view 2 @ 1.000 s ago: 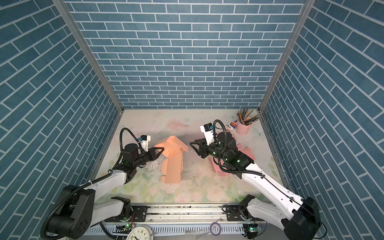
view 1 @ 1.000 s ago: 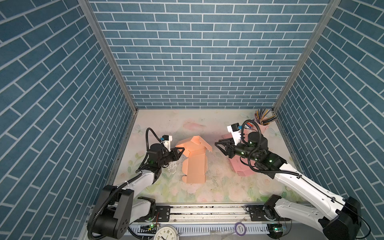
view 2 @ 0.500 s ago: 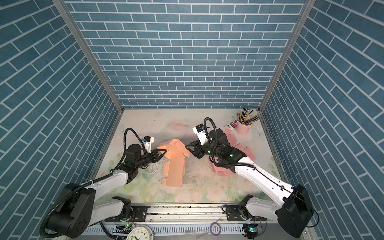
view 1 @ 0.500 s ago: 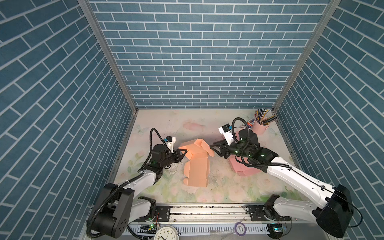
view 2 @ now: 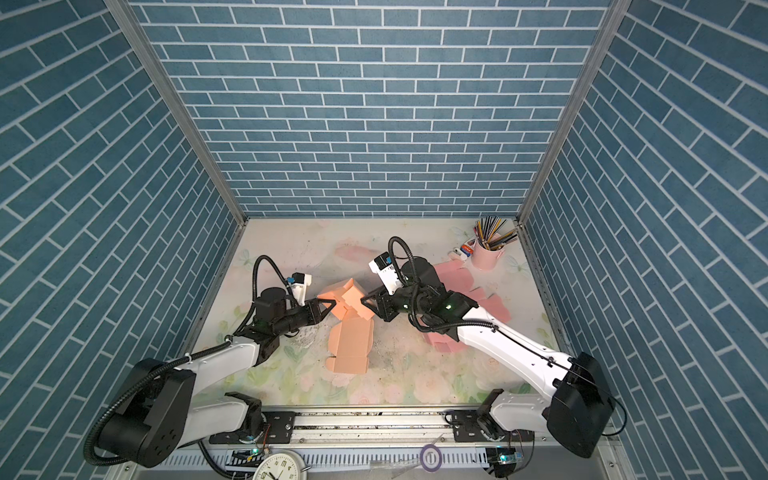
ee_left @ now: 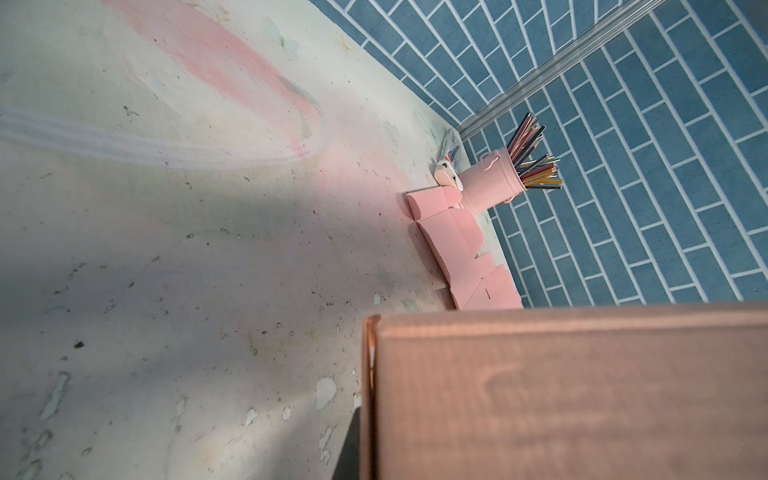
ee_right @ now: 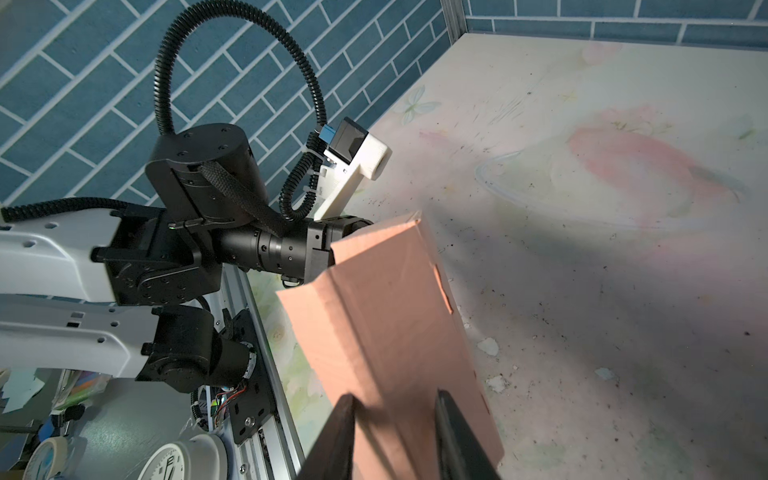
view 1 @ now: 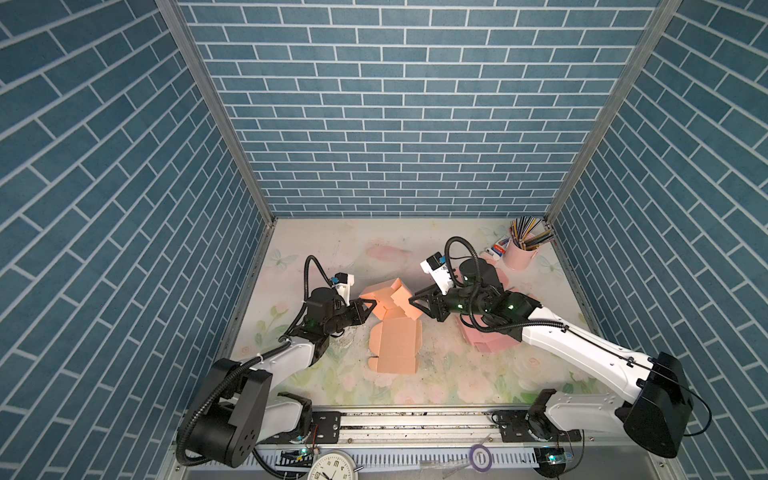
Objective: Fold the paper box
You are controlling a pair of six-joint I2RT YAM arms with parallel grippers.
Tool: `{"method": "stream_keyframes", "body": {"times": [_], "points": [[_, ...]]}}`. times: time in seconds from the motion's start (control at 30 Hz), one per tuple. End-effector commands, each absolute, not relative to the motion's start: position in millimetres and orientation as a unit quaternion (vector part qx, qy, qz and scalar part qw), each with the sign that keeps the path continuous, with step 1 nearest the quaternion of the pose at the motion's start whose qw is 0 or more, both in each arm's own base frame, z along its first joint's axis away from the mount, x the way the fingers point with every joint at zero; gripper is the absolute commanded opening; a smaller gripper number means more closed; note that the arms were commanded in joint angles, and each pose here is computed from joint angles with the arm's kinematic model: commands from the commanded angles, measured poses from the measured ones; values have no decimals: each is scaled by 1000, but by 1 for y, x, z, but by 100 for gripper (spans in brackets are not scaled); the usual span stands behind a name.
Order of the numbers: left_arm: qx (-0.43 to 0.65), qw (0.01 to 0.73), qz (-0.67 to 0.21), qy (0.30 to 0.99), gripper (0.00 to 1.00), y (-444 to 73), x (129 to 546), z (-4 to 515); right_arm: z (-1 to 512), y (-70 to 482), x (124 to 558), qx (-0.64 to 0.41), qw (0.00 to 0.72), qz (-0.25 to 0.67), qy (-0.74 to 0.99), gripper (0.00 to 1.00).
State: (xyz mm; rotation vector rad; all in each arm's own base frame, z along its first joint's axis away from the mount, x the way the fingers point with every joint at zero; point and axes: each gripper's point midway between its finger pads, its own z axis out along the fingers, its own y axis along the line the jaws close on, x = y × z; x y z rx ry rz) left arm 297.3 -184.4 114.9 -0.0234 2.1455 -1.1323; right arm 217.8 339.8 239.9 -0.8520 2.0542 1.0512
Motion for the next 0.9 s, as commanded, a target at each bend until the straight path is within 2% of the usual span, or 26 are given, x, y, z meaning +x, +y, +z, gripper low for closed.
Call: {"method": "stream_keyframes", "body": {"times": [0.0, 0.3, 0.6, 0.87], "points": [[-8, 359, -438, 824, 7, -187, 304, 123, 240, 342, 226, -334, 352, 363, 796, 33], [-30, 346, -424, 836, 7, -183, 306, 112, 222, 361, 241, -311, 381, 246, 835, 37], [-50, 335, -420, 842, 7, -183, 306, 103, 214, 354, 255, -283, 408, 136, 857, 39], [-54, 322, -419, 847, 7, -188, 306, 100, 207, 356, 257, -287, 424, 48, 857, 34]]}}
